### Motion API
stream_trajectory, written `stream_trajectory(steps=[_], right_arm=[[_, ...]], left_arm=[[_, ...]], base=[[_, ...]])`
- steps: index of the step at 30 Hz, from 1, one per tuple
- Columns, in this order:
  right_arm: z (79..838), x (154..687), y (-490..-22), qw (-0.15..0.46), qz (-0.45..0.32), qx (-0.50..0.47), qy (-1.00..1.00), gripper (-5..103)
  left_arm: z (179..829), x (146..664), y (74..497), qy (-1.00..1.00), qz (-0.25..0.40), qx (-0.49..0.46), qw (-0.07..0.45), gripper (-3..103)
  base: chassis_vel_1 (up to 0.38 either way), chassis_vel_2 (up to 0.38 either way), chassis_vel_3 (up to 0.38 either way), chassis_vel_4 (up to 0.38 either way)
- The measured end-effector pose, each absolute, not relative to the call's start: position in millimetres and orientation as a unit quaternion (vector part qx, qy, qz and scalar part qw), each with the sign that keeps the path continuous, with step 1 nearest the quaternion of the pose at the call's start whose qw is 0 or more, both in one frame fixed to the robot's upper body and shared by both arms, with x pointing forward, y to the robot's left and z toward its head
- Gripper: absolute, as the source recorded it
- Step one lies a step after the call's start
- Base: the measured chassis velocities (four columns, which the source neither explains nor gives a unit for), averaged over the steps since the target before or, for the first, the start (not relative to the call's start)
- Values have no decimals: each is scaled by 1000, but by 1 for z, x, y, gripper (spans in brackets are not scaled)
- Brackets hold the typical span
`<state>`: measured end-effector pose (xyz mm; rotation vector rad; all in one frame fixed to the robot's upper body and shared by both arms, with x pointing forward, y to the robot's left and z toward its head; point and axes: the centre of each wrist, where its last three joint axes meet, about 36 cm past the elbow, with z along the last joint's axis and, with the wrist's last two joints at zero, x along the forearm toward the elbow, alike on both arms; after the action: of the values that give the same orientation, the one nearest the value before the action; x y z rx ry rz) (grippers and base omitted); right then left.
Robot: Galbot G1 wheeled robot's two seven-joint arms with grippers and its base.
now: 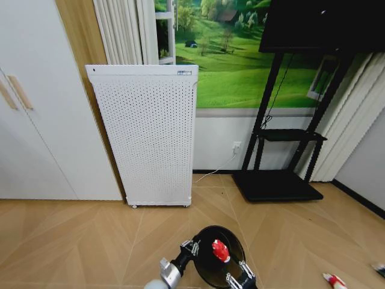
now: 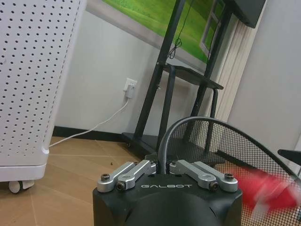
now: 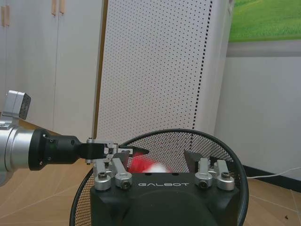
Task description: Pick up the trash bin and place the garbage on the floor into it.
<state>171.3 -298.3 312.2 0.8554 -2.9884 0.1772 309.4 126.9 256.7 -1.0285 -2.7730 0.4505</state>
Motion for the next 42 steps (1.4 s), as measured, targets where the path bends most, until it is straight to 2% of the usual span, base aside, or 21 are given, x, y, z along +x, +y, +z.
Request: stream_trajectory(steps=[1,3,4,6,8,9,10,14,18,22,30,42], right_arm=[[312,171,-298,14,57,275,-960,66],[313,173,-297,10,58,281,-958,77],[313,173,-297,10,58,281,-958,77],[314,174,-294,1,53,283,-958,88],[315,175,-294,-3,51,282,-958,88],[318,178,-293,-15,48,271,-961,97],[320,180,-293,-21,46,263,-964,99],[326,185,-298,-30,37,234,-971,100],[329,187,-303,-26,38,225,-973,100],[327,186,-309,-7,30,213,-977,100],[323,185,-309,5,27,211,-977,100],[313,187,-307,9,19,204,-979,100]], left_arm=[[257,309,127,-924,150,-343,75,7],[258,309,130,-925,153,-338,77,7],[258,309,130,-925,153,-338,77,7],[260,309,131,-927,164,-327,79,7],[261,309,131,-928,167,-323,80,7],[266,308,132,-932,185,-300,81,7],[271,308,134,-935,198,-283,81,7],[300,306,152,-939,243,-228,84,7],[316,306,169,-944,254,-195,82,7],[334,303,209,-952,269,-129,69,7],[346,281,245,-951,294,-69,60,7],[340,243,285,-941,327,6,83,7]], base=[[0,0,0,0],[0,0,0,0],[0,0,0,0],[0,0,0,0],[0,0,0,0],[0,0,0,0],[0,0,0,0],[0,0,0,0],[0,0,0,0],[0,0,0,0],[0,0,0,0],[-144,-134,141,141]])
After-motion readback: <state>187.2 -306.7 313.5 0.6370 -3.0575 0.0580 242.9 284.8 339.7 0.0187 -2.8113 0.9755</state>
